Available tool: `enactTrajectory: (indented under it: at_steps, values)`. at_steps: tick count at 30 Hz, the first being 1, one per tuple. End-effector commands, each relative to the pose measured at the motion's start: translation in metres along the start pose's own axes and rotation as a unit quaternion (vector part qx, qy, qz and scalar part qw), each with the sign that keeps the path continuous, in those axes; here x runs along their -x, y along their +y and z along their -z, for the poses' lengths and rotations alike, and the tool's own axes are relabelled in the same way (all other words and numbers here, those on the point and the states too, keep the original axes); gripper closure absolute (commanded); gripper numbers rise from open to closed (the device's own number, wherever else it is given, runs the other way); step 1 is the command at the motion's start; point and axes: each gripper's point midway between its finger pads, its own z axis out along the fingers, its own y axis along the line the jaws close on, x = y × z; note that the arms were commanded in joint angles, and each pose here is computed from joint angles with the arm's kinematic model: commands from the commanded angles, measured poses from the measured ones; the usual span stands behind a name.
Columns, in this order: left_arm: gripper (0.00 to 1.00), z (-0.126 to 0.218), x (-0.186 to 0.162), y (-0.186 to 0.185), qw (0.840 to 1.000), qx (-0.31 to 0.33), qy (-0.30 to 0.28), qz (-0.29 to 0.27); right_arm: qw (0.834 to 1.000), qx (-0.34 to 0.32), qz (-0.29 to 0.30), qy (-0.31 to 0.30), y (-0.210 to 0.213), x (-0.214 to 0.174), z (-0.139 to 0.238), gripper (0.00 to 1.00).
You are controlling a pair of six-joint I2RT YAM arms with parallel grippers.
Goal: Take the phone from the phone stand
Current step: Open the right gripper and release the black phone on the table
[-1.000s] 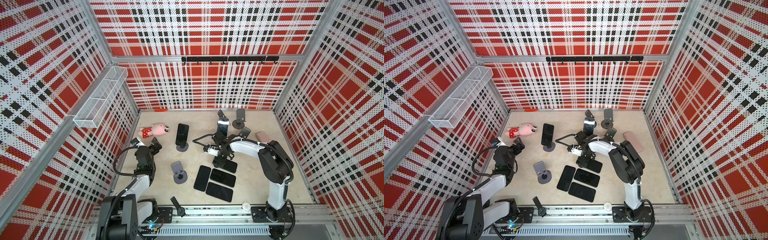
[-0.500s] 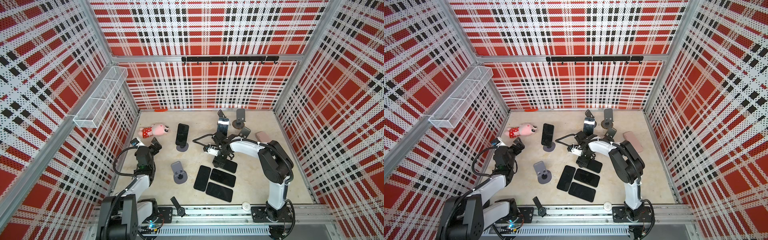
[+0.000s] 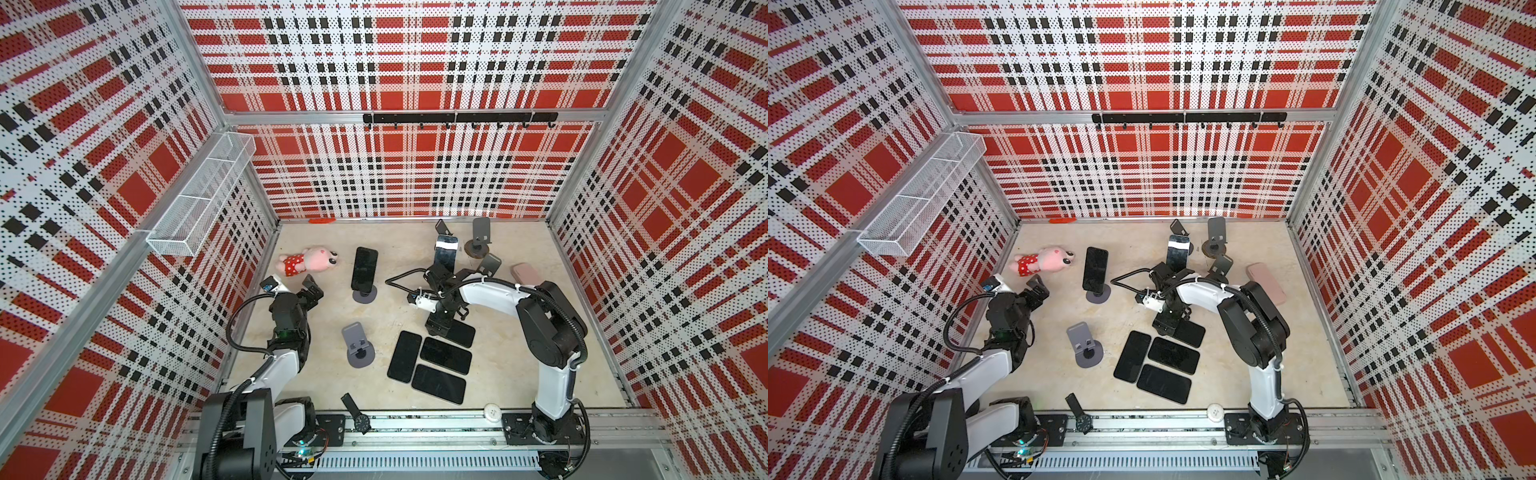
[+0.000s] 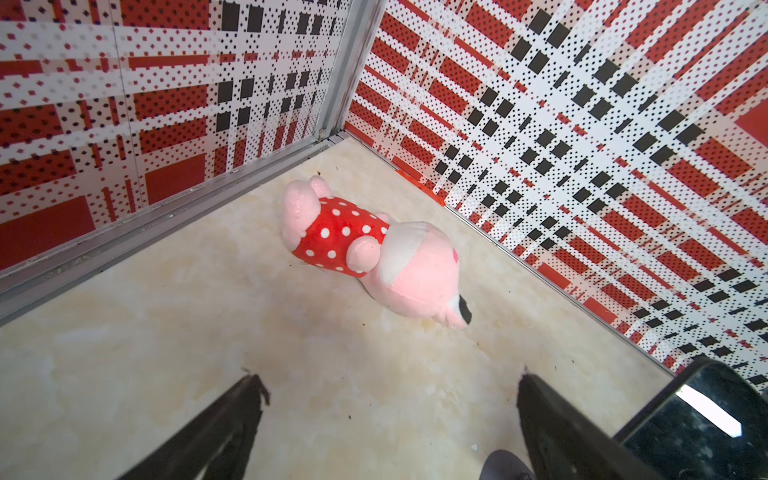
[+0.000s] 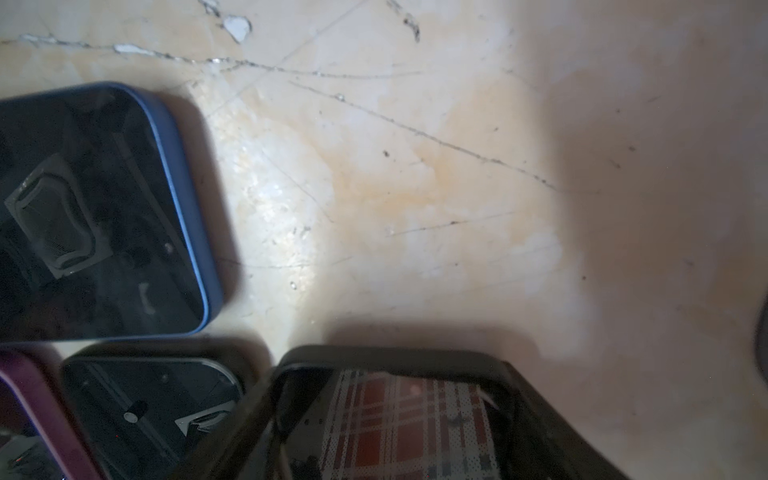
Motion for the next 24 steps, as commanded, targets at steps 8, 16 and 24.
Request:
enactTrajectory:
  at_steps: [8, 16, 24]
  values:
    - [0.02, 0.0021, 0.0010, 0.0042, 1.000, 0.001, -0.003, 0.004, 0.999, 0.037, -0.012, 0.038, 0.0185, -0.0235, -0.0033, 0.24]
    - [0.02, 0.0018, 0.0013, 0.0042, 1.000, 0.001, -0.003, 0.005, 0.998, 0.037, -0.012, 0.040, 0.0212, -0.0239, -0.0025, 0.24]
    - [0.02, 0.0019, 0.0005, 0.0047, 1.000, 0.002, -0.002, 0.006, 0.998, 0.033, -0.010, 0.048, 0.0202, -0.0264, -0.0061, 0.23]
